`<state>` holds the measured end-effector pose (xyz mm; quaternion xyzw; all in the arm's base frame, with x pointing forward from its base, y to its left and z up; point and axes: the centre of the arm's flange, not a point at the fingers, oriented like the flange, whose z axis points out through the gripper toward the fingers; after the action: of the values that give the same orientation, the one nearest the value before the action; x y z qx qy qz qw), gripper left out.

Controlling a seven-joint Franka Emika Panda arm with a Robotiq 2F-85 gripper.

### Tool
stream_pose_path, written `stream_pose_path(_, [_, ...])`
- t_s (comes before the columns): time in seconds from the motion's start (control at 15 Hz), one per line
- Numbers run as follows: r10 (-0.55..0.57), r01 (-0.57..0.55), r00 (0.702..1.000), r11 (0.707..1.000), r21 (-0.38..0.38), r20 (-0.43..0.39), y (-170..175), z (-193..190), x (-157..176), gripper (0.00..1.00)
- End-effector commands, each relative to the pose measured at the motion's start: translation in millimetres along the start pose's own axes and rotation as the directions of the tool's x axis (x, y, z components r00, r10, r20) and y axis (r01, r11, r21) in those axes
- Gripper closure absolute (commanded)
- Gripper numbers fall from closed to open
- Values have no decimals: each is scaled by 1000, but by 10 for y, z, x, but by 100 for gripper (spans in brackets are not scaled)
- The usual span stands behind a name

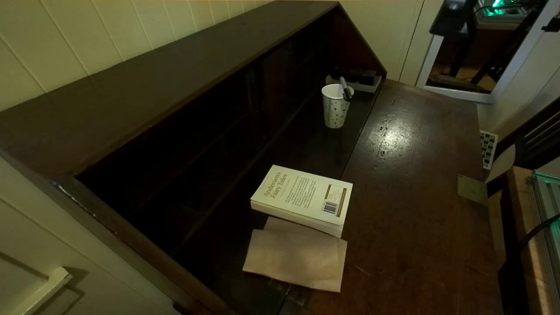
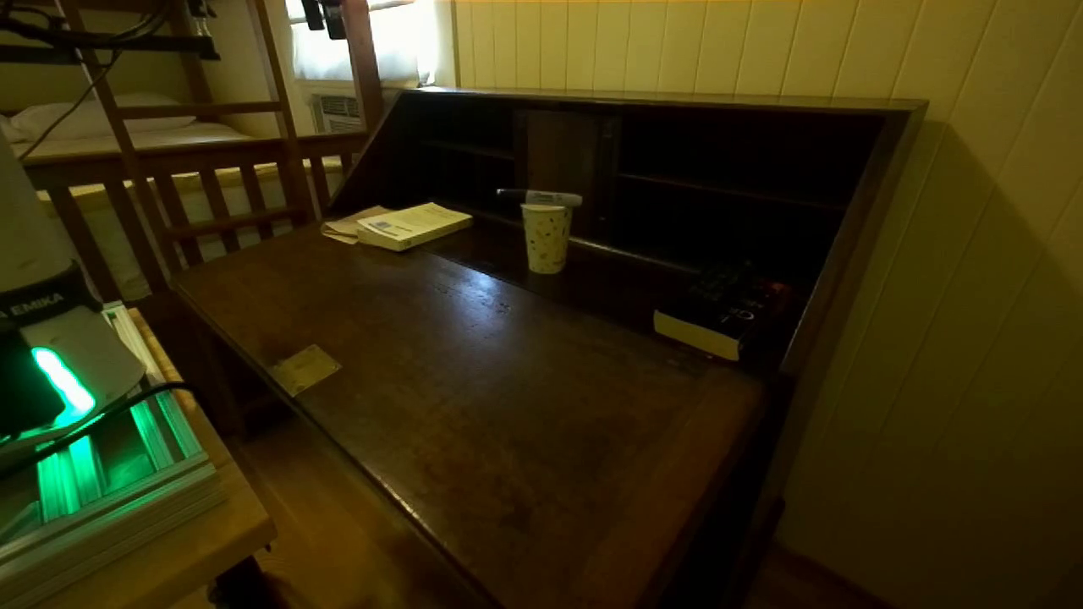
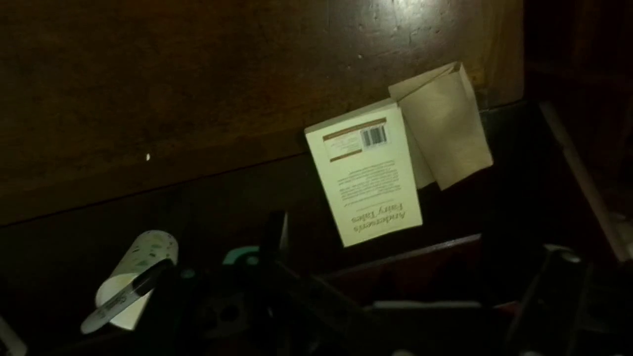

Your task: Take the marker off of the cup and put it on the book then put the cup upside down

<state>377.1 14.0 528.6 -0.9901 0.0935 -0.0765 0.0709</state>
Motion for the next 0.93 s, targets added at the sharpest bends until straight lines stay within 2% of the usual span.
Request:
stream_pose_path(0.0, [143,-149,985,988,-50,-94,416,11,302,0])
stream_pose_path(0.33, [253,-260,963,963,-68,-97,954,182,646,0])
stream_pose_path(0.87, [420,-421,907,905,-64,-35,1395,756,1165,0])
